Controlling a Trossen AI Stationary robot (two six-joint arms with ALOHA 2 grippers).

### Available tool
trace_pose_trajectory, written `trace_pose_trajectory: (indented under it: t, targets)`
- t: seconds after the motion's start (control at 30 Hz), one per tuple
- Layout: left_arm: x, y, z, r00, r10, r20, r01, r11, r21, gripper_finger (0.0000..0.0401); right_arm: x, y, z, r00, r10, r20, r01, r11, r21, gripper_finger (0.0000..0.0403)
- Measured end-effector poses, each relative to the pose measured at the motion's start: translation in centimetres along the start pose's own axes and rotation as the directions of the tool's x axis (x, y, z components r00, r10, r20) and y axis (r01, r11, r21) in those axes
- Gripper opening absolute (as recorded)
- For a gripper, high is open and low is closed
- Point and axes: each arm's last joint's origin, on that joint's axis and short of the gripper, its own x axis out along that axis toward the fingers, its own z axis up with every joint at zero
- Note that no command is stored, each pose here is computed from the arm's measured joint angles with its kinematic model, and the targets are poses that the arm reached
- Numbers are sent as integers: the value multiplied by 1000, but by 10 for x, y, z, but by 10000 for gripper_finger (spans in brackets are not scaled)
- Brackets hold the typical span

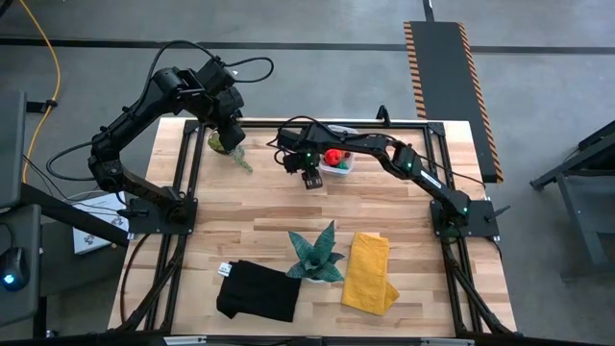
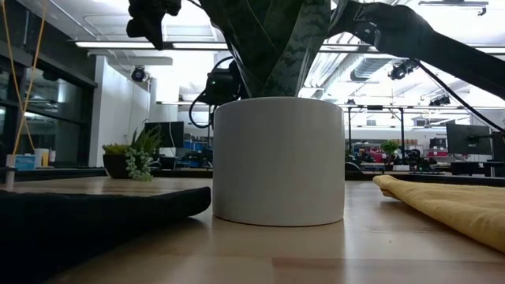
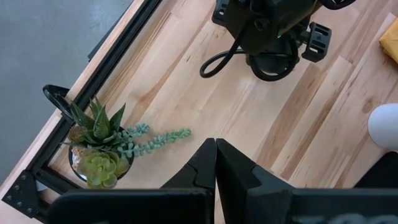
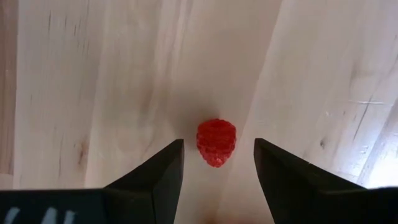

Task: Pick and placing Produce into tupperware
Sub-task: Put the raspberry into the transparent container

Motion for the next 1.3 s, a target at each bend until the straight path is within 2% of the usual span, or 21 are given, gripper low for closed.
trace_pose_trajectory:
  t: [0.27, 1.13, 1.3]
  targets:
    - [0, 0, 0, 1000, 0, 0, 0, 1000, 0, 0, 2, 0, -2, 999, -25, -40, 24, 999, -22, 185]
    - [0, 0, 0, 1000, 0, 0, 0, 1000, 0, 0, 4, 1, 1, 999, -32, -28, 30, 998, -60, 185]
    - [0, 0, 0, 1000, 0, 0, 0, 1000, 1, 0, 4, 1, 1, 999, -26, -31, 24, 998, -62, 172]
